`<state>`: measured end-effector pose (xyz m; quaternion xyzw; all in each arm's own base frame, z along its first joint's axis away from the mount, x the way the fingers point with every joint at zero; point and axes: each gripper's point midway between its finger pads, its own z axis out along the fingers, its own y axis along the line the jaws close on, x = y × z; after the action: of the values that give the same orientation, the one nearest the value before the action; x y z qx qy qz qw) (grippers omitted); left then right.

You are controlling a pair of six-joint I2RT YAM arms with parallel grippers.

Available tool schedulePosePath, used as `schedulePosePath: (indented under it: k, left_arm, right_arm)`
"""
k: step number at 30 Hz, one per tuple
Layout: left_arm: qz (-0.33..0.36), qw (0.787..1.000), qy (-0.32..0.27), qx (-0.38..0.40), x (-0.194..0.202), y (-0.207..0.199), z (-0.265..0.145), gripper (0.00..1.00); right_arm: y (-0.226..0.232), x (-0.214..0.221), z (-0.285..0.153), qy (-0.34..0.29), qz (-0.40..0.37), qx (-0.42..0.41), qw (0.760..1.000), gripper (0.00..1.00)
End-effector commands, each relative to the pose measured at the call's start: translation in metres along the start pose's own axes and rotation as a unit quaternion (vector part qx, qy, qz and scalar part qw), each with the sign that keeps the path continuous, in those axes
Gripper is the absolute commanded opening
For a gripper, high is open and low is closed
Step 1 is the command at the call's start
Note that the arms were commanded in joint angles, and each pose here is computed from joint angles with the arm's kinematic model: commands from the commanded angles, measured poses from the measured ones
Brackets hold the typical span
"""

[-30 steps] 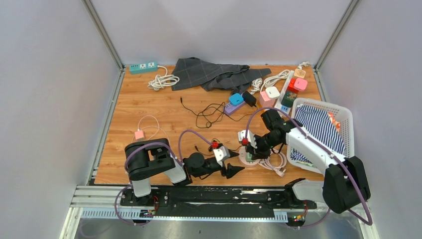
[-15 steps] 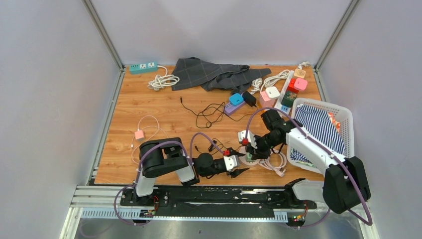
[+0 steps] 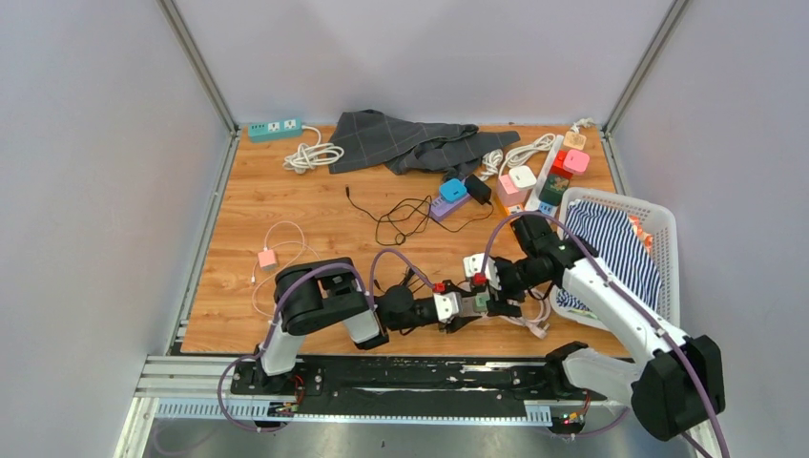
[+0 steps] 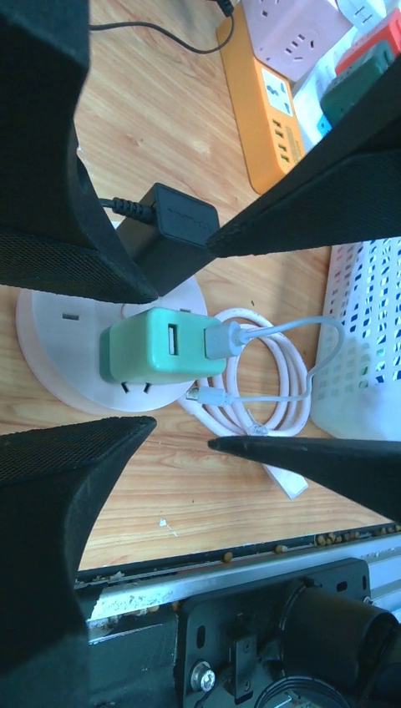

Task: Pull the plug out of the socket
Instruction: Remove the plug from the socket.

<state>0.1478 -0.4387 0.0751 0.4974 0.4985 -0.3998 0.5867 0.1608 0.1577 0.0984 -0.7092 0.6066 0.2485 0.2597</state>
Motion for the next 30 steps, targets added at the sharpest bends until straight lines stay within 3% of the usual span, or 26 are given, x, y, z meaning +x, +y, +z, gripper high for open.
schedulePosePath:
  k: [1, 6, 14, 18, 21, 24, 30]
  left_arm:
    - [-0.008, 0.999, -0.021, 0.024, -0.006, -0.005, 0.007, 0.55]
    - [-0.003, 0.999, -0.020, 0.028, -0.005, -0.005, 0.013, 0.57]
    - [-0.004, 0.998, 0.022, 0.062, 0.012, -0.012, 0.031, 0.53]
    - [-0.005, 0.998, 0.023, 0.058, 0.012, -0.011, 0.030, 0.40]
    - [-0.008, 0.998, 0.025, 0.058, 0.013, -0.012, 0.029, 0.32]
    - [-0.010, 0.998, 0.027, 0.058, 0.015, -0.012, 0.028, 0.26]
    - [-0.012, 0.998, 0.025, 0.059, 0.013, -0.013, 0.026, 0.00]
  right_arm:
    - [0.005, -0.015, -0.015, -0.027, -0.006, 0.012, 1.000, 0.76]
    - [-0.007, -0.015, -0.034, -0.047, 0.019, 0.059, 0.997, 0.77]
    - [-0.035, 0.008, -0.053, -0.050, 0.137, 0.108, 0.983, 0.75]
    - [-0.054, 0.026, -0.060, -0.034, 0.211, 0.149, 0.966, 0.71]
    - [-0.064, 0.042, -0.061, -0.034, 0.278, 0.157, 0.947, 0.53]
    - [-0.065, 0.053, -0.052, -0.025, 0.323, 0.137, 0.936, 0.42]
    - [-0.055, 0.044, -0.036, -0.049, 0.340, 0.064, 0.937, 0.40]
